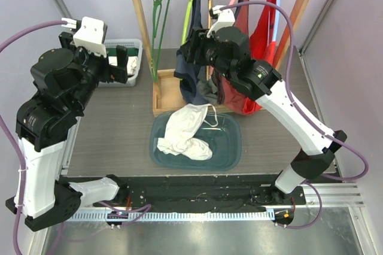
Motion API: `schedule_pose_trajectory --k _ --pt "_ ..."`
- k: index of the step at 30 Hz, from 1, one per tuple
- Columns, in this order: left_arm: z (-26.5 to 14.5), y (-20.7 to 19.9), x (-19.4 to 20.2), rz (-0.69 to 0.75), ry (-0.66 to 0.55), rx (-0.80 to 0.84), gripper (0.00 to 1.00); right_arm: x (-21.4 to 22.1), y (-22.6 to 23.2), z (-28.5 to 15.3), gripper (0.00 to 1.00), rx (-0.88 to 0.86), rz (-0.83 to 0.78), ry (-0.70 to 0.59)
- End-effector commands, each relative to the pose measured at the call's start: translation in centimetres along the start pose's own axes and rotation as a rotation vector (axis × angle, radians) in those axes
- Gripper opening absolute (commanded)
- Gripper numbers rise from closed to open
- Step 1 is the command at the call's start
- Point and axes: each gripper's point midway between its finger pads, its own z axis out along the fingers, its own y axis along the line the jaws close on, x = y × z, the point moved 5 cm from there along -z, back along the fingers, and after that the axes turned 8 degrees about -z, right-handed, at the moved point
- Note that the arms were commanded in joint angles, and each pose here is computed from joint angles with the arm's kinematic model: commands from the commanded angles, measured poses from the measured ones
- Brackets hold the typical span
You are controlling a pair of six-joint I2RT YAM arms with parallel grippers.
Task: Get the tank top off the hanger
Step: Pick up the hanger from the clothesline.
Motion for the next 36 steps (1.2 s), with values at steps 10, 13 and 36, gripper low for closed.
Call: schedule_pose_trajectory --k 10,13,36 --pt "0.3 -0.1 -0.4 0.026 0.004 0.007 1.0 0.6 -4.1 -3.8 0.67 0.192 0.029 -0.013" --pt "0.5 -0.2 -0.2 0.031 0.012 0.009 1.0 0.4 -5.7 -5.2 0.68 0.232 0.04 -0.029" --pt "1.0 -0.7 0.5 0.025 0.041 0.029 1.0 -1.3 -3.8 -3.1 0.69 0.137 -0.085 -0.023"
